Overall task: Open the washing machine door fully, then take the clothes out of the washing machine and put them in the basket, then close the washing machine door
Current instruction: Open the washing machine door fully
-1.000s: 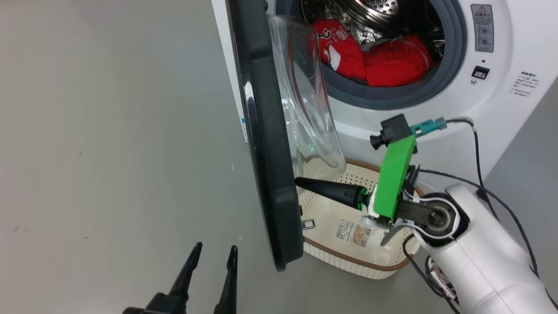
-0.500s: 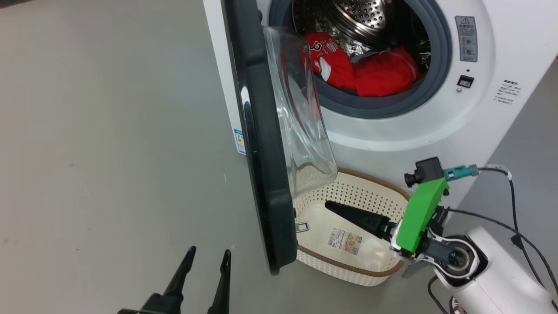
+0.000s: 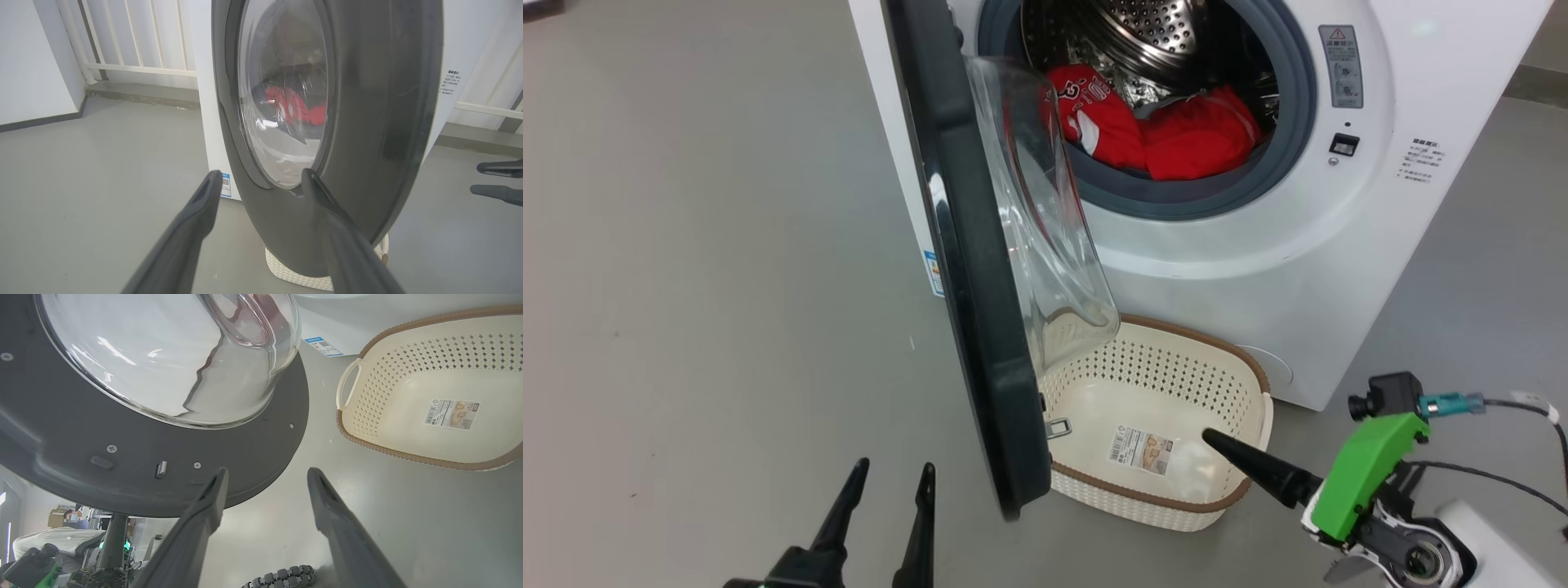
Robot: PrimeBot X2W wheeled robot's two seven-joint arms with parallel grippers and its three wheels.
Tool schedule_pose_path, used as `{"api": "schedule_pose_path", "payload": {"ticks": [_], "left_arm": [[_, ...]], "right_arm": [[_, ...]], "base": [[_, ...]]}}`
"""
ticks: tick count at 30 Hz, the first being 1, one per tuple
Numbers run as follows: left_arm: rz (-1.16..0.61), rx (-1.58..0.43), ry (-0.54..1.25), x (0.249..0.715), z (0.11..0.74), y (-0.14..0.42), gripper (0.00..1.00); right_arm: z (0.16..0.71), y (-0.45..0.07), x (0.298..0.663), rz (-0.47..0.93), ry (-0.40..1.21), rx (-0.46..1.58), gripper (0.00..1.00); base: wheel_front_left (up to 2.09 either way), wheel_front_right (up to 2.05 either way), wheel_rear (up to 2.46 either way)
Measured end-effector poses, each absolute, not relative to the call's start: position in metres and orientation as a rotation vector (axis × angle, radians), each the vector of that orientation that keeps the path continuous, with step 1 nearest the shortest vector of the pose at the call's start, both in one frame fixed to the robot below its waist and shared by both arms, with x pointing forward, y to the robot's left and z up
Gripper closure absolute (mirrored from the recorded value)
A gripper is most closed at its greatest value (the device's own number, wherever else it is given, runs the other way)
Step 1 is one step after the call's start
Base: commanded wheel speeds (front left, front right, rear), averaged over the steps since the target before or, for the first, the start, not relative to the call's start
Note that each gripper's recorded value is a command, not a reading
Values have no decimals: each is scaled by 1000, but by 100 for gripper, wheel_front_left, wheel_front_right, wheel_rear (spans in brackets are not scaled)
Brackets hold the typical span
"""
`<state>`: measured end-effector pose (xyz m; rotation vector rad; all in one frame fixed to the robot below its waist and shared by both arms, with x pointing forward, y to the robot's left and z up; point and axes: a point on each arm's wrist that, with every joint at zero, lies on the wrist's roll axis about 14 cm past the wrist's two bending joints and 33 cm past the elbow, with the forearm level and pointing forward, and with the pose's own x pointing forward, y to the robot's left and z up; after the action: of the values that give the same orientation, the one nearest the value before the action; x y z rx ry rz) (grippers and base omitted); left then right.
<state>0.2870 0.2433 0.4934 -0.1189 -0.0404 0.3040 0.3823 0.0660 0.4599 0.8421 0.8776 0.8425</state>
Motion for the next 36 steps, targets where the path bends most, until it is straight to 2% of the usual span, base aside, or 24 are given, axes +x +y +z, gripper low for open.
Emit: {"api": "schedule_pose_path", "payload": {"ticks": [9,16,22,28,36], "left_arm": [[308,-120,-42,289,493,246,0],[305,-122,-23,288,488,244,0],[301,-123,-23,289,488,243,0],[300,-123,-18,290,486,243,0],[299,-123,-14,291,485,242,0]], "right_arm": [[429,22,387,682,789,764,0],[415,0,392,612,693,675,0],[416,-9,392,618,561,570,0],[408,-15,387,639,517,467,0],[435,-22,417,623,357,392,0]], "base": [[0,0,0],[0,0,0],[0,0,0],[0,0,0],[0,0,0]]}}
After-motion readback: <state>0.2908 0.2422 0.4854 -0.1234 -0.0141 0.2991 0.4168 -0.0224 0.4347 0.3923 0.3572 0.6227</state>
